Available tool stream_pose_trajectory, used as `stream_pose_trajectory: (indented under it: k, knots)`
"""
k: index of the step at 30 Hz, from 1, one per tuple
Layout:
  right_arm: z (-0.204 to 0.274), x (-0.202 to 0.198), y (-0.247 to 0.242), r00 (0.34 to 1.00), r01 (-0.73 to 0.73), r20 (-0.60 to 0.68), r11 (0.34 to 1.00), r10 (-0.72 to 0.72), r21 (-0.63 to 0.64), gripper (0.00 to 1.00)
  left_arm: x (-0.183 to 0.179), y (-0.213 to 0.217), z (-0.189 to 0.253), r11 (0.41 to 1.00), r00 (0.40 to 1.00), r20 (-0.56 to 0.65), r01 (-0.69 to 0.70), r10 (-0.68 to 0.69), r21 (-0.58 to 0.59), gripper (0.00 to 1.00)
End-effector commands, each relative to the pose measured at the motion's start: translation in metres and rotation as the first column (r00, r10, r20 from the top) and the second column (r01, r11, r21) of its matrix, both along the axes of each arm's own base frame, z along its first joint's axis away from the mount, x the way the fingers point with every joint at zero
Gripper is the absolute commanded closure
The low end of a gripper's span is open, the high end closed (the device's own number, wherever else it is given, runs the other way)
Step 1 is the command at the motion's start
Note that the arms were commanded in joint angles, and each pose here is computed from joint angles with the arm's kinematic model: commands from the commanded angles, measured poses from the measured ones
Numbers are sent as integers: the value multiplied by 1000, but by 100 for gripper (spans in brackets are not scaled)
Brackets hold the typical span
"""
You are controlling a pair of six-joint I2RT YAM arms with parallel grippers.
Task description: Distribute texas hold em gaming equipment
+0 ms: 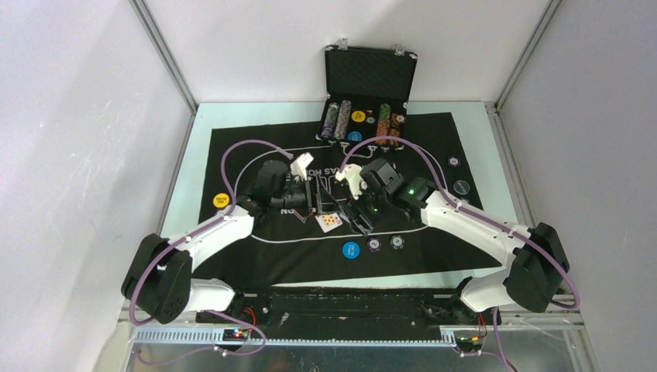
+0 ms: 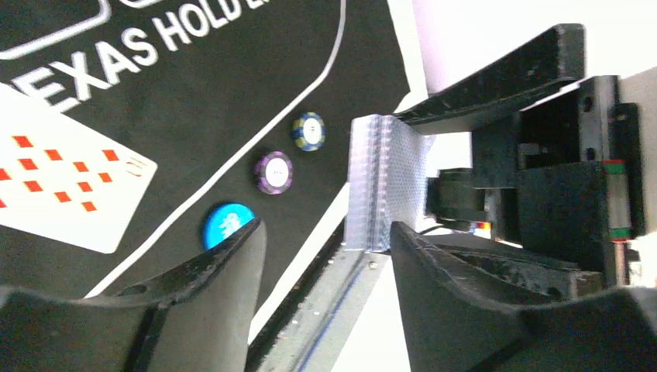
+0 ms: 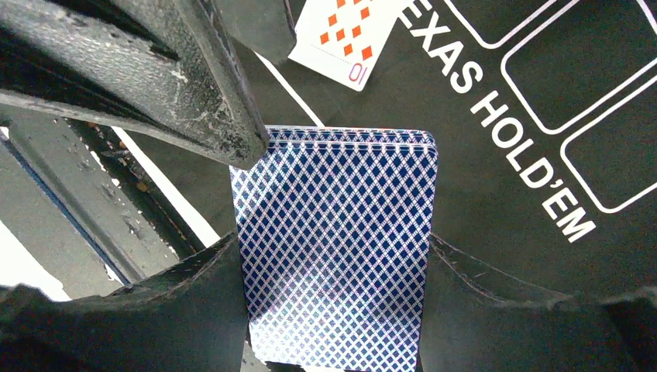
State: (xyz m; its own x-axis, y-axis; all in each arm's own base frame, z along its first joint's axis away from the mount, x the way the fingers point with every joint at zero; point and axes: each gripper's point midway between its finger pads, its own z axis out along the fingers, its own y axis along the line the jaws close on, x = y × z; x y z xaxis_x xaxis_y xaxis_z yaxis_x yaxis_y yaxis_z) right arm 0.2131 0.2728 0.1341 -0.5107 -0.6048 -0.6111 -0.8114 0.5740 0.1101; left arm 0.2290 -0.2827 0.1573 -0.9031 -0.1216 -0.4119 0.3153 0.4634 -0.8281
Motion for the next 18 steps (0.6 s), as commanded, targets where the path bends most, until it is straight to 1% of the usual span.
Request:
stream_pose_trajectory:
  k: [1, 2, 3, 4, 5, 7, 13, 18]
  knots:
    - [20, 15, 3, 997, 49, 64, 997, -53, 56, 100, 14, 8, 4, 995, 996, 71, -56, 50, 88, 31]
    - [19, 16, 1, 996, 58, 60, 997, -62, 52, 100, 17, 12, 3, 990, 994, 81, -78, 69, 114, 25]
    - [17, 18, -2, 995, 78, 52, 996, -80, 53, 100, 20, 21, -7, 977, 991, 84, -114, 101, 178, 21]
    - [15, 19, -4, 994, 92, 47, 995, -95, 49, 100, 29, 28, -10, 962, 984, 106, -165, 144, 218, 18]
    - [13, 22, -8, 992, 120, 37, 992, -122, 50, 100, 27, 34, -18, 949, 984, 94, -174, 154, 264, 11]
    - [9, 27, -15, 986, 165, 30, 985, -167, 44, 100, 35, 46, -31, 912, 973, 95, -229, 208, 340, 2]
    - [2, 37, -39, 961, 274, 27, 960, -276, 51, 100, 49, 46, -60, 880, 970, 44, -235, 239, 414, 0]
    - [-5, 34, -51, 955, 293, 30, 956, -294, 34, 100, 60, 33, -64, 894, 977, 41, -206, 207, 398, 0]
